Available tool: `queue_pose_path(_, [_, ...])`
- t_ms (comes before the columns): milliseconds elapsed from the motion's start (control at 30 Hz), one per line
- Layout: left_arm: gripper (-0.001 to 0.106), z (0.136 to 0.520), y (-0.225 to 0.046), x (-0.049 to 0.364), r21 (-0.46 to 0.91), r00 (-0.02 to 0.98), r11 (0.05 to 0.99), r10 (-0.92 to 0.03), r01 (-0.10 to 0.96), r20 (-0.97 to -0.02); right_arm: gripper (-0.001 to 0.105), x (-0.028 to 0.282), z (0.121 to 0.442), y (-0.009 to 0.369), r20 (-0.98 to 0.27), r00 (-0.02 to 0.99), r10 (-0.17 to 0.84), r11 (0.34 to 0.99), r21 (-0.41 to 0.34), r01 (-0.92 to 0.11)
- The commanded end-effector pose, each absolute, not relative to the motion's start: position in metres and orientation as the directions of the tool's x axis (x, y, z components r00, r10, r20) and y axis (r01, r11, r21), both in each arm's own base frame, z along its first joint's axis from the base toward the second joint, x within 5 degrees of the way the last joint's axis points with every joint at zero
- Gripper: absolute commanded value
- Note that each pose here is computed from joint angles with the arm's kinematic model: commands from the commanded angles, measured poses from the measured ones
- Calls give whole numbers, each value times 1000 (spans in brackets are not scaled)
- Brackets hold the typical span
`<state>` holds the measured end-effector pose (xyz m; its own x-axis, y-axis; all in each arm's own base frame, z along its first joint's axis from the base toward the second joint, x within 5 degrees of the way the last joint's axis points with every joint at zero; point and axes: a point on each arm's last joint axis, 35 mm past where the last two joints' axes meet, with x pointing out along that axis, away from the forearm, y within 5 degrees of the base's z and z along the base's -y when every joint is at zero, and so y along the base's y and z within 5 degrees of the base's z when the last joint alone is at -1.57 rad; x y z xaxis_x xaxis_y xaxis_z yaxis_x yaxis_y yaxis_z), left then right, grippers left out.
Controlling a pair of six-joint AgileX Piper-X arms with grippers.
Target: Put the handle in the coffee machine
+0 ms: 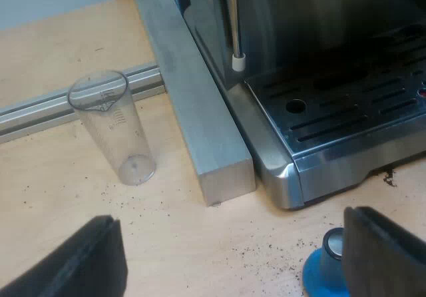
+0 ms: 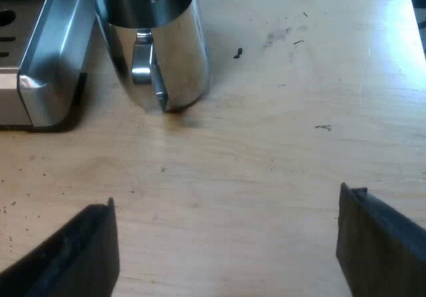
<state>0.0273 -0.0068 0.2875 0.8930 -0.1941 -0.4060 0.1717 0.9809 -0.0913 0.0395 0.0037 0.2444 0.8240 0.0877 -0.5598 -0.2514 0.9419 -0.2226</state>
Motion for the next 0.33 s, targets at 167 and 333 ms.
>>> queue_pose_path(167, [69, 290, -7, 30, -92, 896, 980, -197, 174, -398, 70, 40, 247, 4, -552, 828, 94, 939, -228, -259])
queue_pose_path(333, [69, 290, -7, 30, -92, 896, 980, -197, 174, -398, 70, 40, 247, 4, -552, 828, 94, 939, -228, -259])
